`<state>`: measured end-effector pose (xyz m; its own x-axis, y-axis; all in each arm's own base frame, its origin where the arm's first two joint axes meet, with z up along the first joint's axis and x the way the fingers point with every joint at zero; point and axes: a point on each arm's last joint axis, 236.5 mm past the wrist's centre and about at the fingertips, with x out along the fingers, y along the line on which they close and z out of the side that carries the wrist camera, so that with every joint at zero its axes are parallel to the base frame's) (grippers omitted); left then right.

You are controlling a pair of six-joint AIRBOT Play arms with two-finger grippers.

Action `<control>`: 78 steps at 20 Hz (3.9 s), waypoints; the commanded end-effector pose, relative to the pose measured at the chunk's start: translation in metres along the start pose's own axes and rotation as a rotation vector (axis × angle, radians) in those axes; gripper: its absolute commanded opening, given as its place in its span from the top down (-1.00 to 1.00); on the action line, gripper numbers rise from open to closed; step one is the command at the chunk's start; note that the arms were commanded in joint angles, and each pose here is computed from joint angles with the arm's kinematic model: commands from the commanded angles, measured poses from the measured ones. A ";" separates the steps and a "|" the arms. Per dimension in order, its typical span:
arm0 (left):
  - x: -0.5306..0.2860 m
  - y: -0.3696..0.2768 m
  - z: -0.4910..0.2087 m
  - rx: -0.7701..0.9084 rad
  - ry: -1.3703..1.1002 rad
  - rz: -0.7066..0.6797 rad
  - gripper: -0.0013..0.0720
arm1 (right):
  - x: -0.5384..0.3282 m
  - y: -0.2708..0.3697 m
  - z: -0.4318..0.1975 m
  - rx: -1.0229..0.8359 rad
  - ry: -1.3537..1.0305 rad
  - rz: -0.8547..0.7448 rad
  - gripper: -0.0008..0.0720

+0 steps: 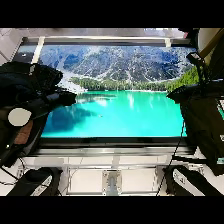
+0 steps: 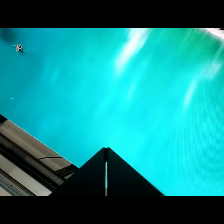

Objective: Fold the clothes and pants, and hang the long-sleeved shirts on hangers.

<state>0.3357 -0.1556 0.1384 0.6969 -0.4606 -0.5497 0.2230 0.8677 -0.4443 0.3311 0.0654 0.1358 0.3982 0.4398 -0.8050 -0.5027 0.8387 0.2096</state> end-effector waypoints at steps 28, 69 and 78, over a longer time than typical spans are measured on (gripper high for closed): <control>-0.035 0.330 0.116 -0.491 -0.151 0.527 -0.82 | -0.028 -0.027 0.106 0.152 -0.476 -0.084 0.87; -0.016 0.427 0.069 -0.558 0.030 0.562 -0.81 | -0.013 -0.054 0.104 0.235 -0.460 -0.132 -0.25; 0.057 0.410 0.079 -0.559 -0.022 0.440 0.40 | 0.005 -0.062 0.100 0.268 -0.423 -0.115 -0.25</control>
<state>0.5041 0.2044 -0.0090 0.6397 -0.0613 -0.7662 -0.4836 0.7427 -0.4632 0.4397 0.0478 0.1761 0.7464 0.3829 -0.5443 -0.2488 0.9191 0.3054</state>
